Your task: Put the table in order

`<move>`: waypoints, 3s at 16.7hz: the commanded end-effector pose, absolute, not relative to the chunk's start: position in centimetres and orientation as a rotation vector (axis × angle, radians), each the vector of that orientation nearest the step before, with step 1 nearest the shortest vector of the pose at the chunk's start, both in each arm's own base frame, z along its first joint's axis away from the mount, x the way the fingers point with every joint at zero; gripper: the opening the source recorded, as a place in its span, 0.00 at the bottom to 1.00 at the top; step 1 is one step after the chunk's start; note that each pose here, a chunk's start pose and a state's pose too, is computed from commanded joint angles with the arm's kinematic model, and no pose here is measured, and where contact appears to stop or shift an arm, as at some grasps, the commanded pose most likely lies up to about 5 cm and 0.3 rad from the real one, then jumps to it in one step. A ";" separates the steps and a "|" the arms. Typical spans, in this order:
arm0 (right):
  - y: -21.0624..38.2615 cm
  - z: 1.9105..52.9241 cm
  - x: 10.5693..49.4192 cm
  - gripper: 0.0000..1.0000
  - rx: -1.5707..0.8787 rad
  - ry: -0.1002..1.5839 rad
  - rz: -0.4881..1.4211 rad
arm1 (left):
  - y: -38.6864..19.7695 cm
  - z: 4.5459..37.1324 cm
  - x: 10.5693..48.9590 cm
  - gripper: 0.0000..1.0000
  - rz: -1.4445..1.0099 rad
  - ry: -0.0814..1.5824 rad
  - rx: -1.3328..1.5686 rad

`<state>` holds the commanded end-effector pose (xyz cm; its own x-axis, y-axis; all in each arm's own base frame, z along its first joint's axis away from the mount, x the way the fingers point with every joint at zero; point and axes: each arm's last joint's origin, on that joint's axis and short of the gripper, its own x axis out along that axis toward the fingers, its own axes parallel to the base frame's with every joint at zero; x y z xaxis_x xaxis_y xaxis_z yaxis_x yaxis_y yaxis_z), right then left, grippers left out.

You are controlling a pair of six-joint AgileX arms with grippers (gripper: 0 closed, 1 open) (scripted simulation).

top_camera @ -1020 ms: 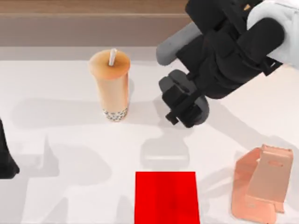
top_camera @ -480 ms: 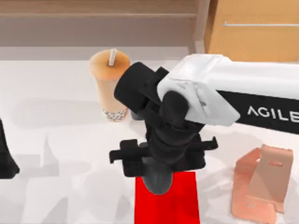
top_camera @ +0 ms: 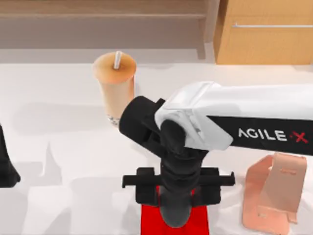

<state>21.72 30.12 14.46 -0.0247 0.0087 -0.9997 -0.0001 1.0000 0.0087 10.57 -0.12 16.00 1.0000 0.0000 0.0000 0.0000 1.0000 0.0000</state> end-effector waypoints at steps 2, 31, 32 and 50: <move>30.1 14.5 21.7 0.00 0.007 1.595 0.007 | -0.1 16.0 10.6 1.00 0.000 0.000 0.000; 30.1 13.5 21.7 1.00 0.007 1.595 0.007 | -0.1 16.0 10.6 1.00 0.000 0.000 0.000; 30.1 13.5 21.7 1.00 0.007 1.595 0.007 | -0.1 16.0 10.6 1.00 0.000 0.000 0.000; 3.2 20.3 38.6 1.00 0.279 1.435 -0.180 | -0.1 16.0 10.6 1.00 0.000 0.000 0.000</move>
<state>38.59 3.22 20.29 0.1301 0.0453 -0.9905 0.2880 0.9542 0.0815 10.57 -0.12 16.00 1.0000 0.0000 0.0000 0.0000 1.0000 0.0000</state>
